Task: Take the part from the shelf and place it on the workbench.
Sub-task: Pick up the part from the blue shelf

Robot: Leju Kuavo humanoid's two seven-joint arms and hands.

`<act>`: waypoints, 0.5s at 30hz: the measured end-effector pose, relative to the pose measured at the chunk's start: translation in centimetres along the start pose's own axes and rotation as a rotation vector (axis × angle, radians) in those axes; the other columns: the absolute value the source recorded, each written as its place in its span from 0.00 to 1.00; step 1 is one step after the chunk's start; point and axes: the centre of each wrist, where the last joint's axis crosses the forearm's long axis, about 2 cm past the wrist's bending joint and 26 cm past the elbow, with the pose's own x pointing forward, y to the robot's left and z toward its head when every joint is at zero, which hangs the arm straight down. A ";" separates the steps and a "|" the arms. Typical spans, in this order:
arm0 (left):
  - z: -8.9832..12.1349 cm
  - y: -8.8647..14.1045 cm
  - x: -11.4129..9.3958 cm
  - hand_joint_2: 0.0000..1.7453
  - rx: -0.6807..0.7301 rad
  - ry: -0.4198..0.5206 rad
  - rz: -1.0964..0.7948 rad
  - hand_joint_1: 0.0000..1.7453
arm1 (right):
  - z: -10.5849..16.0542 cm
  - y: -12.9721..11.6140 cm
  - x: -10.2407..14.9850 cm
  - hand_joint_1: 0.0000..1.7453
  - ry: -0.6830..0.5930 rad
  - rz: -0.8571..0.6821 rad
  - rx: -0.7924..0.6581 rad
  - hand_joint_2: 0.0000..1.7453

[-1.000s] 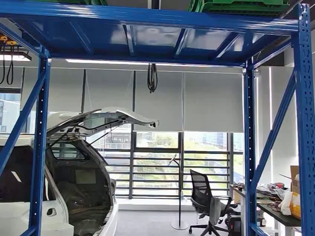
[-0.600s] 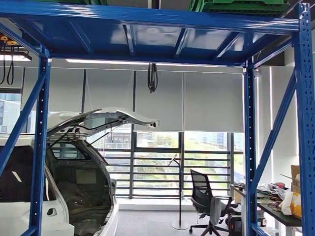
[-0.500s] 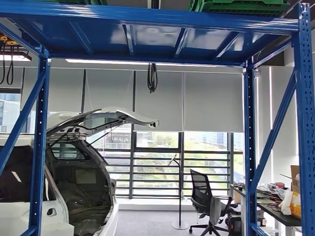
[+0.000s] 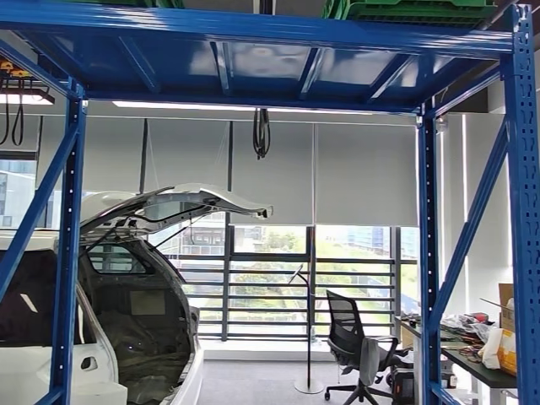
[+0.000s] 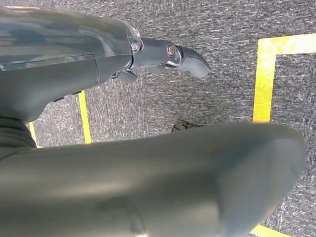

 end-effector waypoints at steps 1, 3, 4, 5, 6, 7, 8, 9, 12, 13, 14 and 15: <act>0.0 0.0 0.0 0.00 0.000 0.000 0.002 0.00 | -0.8 0.1 0.8 0.00 -0.045 0.004 0.019 0.00; 0.0 -0.1 0.1 0.00 -0.002 0.000 0.005 0.00 | -2.2 0.3 2.5 0.00 -0.133 0.012 0.058 0.00; 0.0 -0.1 0.1 0.00 -0.004 0.000 0.007 0.00 | -2.8 0.4 3.3 0.00 -0.174 0.015 0.076 0.00; 0.0 -0.2 0.1 0.00 -0.005 0.001 0.008 0.00 | -3.4 0.5 4.1 0.00 -0.217 0.018 0.096 0.00; 0.0 -0.2 0.1 0.00 -0.007 0.001 0.009 0.00 | -4.0 0.6 5.0 0.00 -0.261 0.021 0.117 0.00; 0.0 -0.3 0.1 0.00 -0.010 0.002 0.011 0.00 | -4.6 0.8 5.9 0.00 -0.305 0.023 0.138 0.00; -0.1 -0.3 0.2 0.00 -0.012 0.002 0.012 0.00 | -5.1 0.9 6.8 0.00 -0.348 0.025 0.159 0.00; -0.1 -0.4 0.2 0.00 -0.014 0.003 0.013 0.00 | -5.6 1.1 7.7 0.00 -0.391 0.026 0.181 0.00; -0.1 -0.6 0.2 0.00 -0.023 0.003 0.015 0.00 | -6.8 1.7 10.4 0.00 -0.517 0.028 0.247 0.00; -0.1 -0.7 0.3 0.00 -0.026 0.003 0.015 0.00 | -7.2 2.0 11.3 0.00 -0.559 0.027 0.269 0.00; -0.1 -0.7 0.3 0.00 -0.028 0.003 0.016 0.00 | -7.5 2.2 12.2 0.00 -0.599 0.026 0.291 0.00; -0.1 -0.8 0.3 0.00 -0.030 0.002 0.016 0.00 | -7.7 2.5 13.0 0.00 -0.637 0.023 0.313 0.00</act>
